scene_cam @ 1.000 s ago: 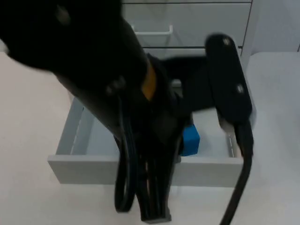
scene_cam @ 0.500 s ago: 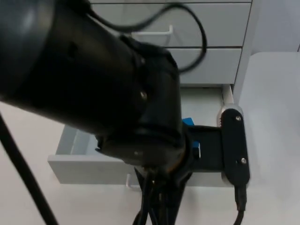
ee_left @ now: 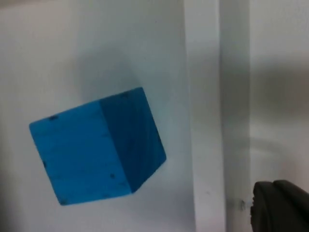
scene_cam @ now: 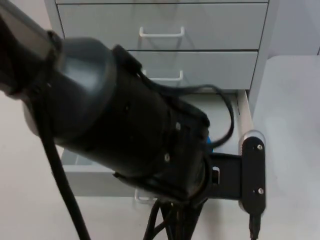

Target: Open the drawer with the left hand, place the block into the drawer with the right hand, then close the drawer with the left hand.

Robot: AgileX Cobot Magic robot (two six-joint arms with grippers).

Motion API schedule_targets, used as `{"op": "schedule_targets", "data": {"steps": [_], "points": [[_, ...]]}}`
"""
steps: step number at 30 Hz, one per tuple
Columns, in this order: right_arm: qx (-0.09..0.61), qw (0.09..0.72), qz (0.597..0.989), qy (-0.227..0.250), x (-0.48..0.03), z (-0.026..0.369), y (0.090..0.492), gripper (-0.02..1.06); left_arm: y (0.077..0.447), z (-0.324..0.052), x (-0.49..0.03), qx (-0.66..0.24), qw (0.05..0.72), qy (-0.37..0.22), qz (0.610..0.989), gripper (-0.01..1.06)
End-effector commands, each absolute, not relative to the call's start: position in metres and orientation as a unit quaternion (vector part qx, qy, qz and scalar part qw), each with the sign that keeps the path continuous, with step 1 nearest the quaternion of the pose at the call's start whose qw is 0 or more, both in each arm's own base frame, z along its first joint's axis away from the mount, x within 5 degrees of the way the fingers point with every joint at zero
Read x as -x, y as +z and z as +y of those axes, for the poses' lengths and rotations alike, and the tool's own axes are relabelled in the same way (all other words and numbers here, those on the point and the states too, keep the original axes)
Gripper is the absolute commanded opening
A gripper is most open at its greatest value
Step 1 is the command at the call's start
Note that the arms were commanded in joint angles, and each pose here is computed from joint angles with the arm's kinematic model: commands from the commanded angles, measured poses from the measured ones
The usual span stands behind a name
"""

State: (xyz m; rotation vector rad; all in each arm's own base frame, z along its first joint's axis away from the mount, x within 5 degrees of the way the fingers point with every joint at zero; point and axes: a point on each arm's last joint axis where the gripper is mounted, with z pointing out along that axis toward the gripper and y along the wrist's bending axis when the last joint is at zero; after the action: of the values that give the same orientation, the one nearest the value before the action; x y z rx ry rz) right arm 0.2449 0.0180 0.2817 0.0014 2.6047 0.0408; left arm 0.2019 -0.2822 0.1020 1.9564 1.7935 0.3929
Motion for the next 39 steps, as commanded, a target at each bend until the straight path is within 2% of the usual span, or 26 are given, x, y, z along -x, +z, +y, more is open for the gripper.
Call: {"op": "schedule_targets", "data": {"steps": [1,9,15,20,33,39], "points": [[0.002,0.266,0.964,0.013,-0.242,0.017,0.283,0.78,0.099,-0.285,-0.204,-0.710,0.239,0.148,0.646,0.00],[0.002,0.265,0.964,0.013,-0.242,0.017,0.283,0.78,0.093,-0.287,-0.216,-0.688,0.288,0.175,0.643,0.00],[0.002,0.264,0.964,0.013,-0.242,0.017,0.283,0.78,0.098,-0.277,-0.237,-0.650,0.324,0.195,0.659,0.00],[0.002,0.265,0.964,0.013,-0.242,0.017,0.283,0.78,0.101,-0.260,-0.259,-0.618,0.334,0.215,0.678,0.00],[0.002,0.270,0.963,0.014,-0.243,0.017,0.284,0.78,0.105,-0.255,-0.266,-0.609,0.343,0.244,0.672,0.00],[0.002,0.270,0.963,0.014,-0.243,0.017,0.284,0.78,0.122,-0.251,-0.268,-0.584,0.363,0.263,0.677,0.00]]}}
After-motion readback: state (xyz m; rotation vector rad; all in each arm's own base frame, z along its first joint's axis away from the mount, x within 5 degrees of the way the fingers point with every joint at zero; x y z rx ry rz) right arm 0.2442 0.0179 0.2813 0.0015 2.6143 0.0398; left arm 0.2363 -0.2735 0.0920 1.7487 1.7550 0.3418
